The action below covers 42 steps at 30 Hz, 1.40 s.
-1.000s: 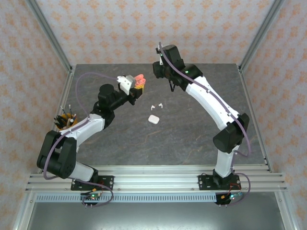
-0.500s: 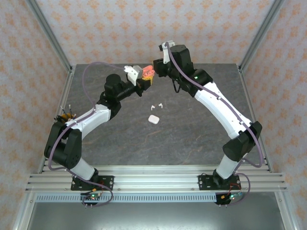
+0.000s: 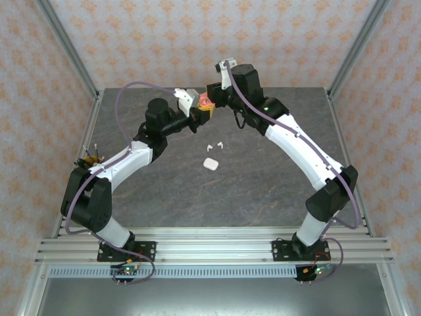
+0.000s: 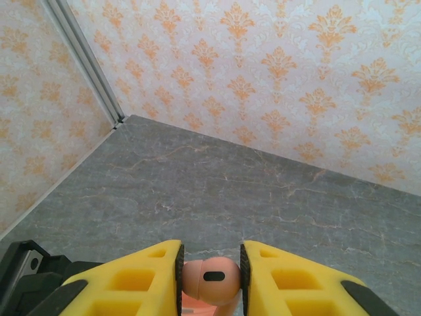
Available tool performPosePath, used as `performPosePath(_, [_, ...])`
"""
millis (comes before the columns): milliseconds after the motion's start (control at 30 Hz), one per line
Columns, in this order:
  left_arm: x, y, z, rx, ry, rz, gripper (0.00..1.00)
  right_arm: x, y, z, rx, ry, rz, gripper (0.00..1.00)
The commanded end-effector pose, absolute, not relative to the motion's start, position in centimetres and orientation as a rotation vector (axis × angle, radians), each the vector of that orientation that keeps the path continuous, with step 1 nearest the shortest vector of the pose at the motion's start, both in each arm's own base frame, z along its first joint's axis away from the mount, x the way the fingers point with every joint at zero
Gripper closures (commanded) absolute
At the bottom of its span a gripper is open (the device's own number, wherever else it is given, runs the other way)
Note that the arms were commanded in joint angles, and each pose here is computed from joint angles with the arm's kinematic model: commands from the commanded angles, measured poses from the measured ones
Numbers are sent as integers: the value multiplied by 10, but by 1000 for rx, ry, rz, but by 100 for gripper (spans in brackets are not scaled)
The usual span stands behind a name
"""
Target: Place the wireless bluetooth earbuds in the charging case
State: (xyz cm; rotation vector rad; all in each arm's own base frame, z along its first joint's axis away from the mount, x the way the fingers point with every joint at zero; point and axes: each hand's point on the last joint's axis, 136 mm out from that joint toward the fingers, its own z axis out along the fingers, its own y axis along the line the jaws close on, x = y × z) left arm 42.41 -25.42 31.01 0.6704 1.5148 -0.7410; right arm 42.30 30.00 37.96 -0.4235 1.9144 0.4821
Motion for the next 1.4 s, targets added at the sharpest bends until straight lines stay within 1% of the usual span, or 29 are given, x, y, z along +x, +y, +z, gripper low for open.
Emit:
performPosePath(0, [418, -259, 330, 693, 1463, -758, 100, 417, 301, 403, -420, 1853, 528, 72])
performPosePath(967, [411, -262, 353, 697, 1422, -787, 100, 422, 300, 374, -427, 1894, 490, 72])
performPosePath(1367, [412, -263, 361, 703, 1417, -791, 100, 424, 290, 367, -394, 1901, 484, 72])
